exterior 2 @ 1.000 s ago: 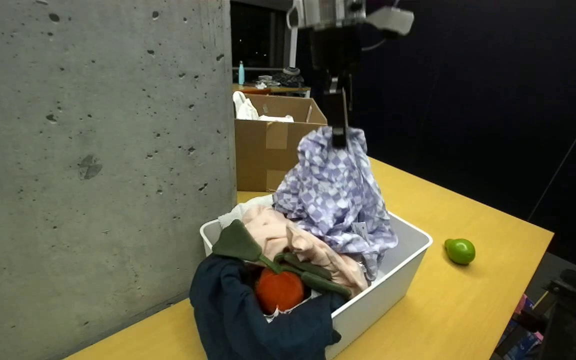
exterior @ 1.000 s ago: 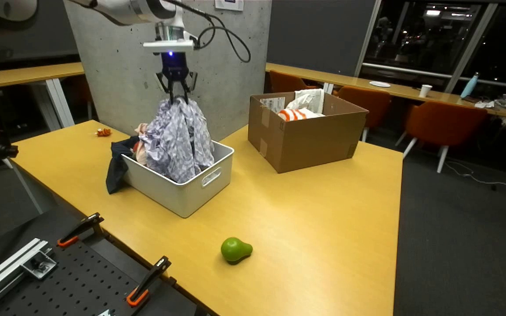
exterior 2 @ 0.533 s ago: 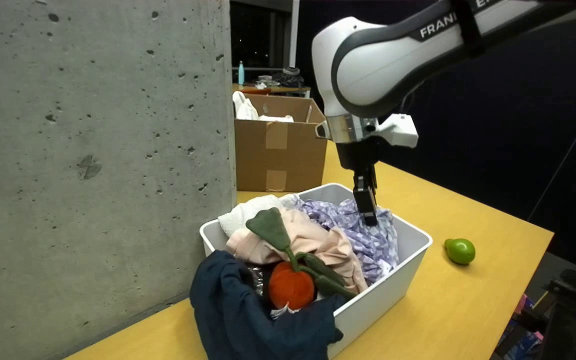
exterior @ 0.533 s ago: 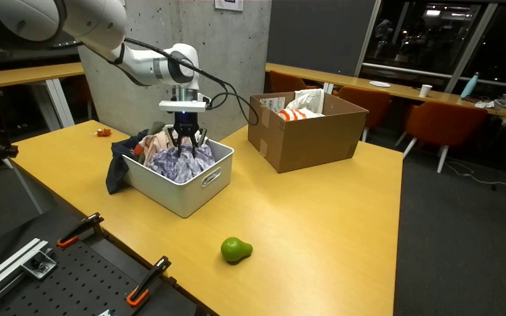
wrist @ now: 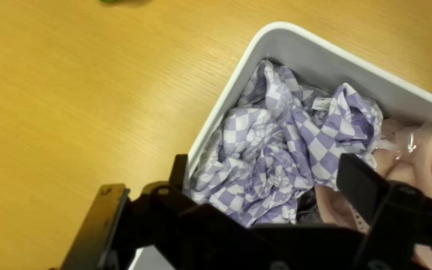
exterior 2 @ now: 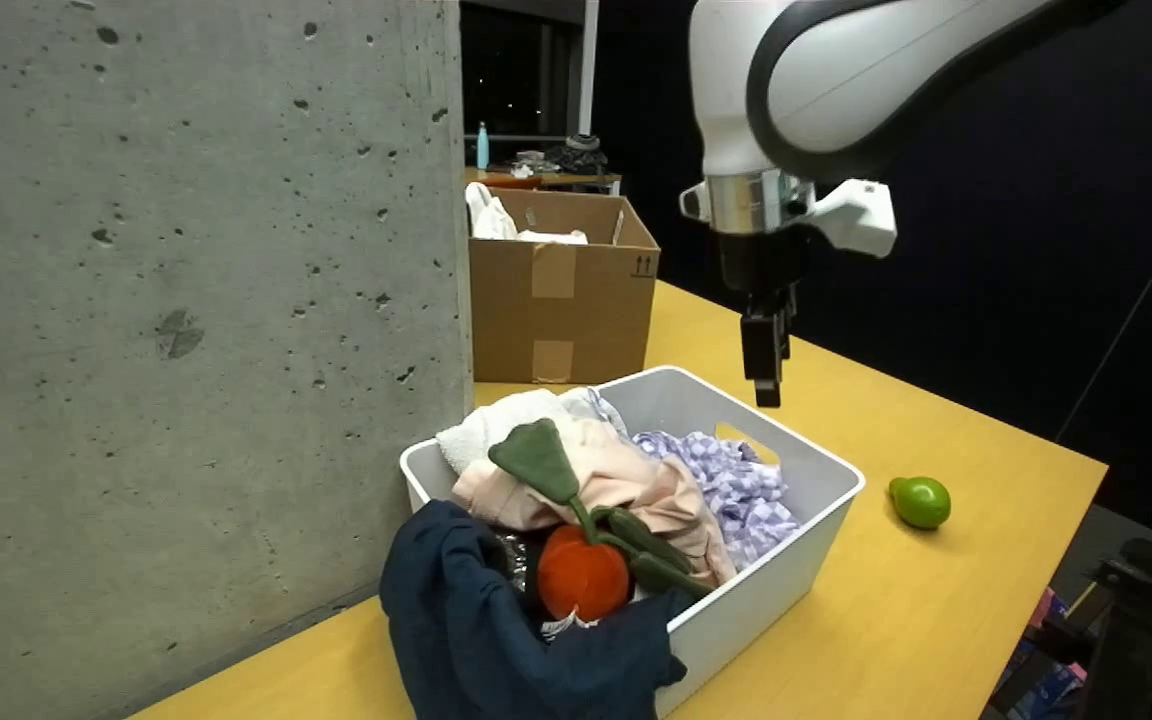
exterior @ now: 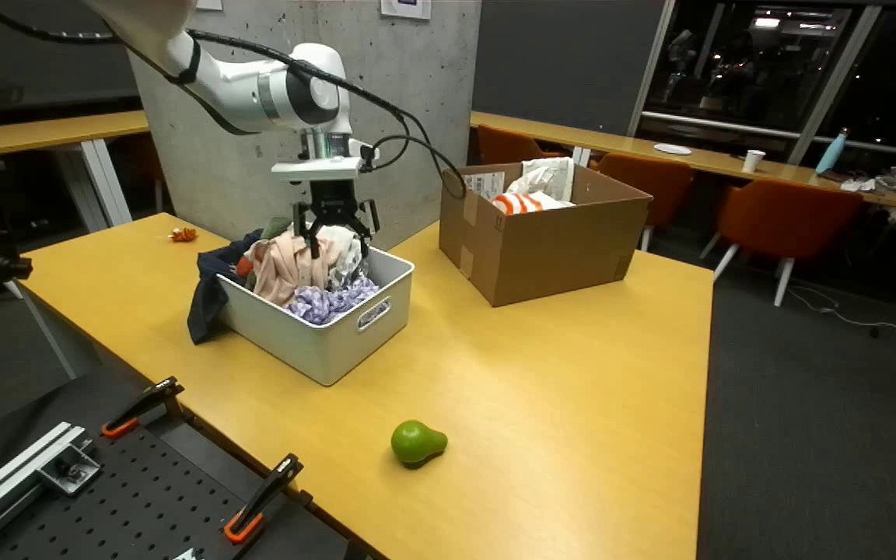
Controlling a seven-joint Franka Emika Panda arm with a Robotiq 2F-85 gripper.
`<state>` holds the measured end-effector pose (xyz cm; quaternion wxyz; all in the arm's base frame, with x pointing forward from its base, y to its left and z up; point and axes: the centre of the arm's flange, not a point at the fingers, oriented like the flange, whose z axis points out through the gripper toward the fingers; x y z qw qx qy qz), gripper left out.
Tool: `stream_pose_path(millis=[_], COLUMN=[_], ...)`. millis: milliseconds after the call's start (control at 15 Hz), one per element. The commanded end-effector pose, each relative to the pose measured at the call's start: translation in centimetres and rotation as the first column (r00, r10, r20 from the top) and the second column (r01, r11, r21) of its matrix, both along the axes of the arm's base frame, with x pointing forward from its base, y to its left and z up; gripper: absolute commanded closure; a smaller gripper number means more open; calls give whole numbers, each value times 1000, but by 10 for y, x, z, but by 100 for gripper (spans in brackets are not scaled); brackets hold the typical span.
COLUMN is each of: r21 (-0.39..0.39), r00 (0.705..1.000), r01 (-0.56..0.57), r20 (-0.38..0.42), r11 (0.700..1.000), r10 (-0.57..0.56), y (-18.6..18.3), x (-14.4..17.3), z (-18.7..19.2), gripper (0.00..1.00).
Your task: Carry the small yellow container with the checked cloth and put them in the white basket
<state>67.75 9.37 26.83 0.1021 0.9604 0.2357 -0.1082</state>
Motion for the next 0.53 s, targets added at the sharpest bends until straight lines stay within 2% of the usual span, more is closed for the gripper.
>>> stream_pose_path(millis=[0, 267, 467], r21=[-6, 43, 68], r00=[988, 949, 922], r01=[91, 215, 274], r20=[123, 227, 265], r11=[996, 976, 959], r10=[-90, -219, -282], y=[-43, -95, -118], x=[-50, -74, -80], z=[62, 93, 93], gripper=[0, 0, 0])
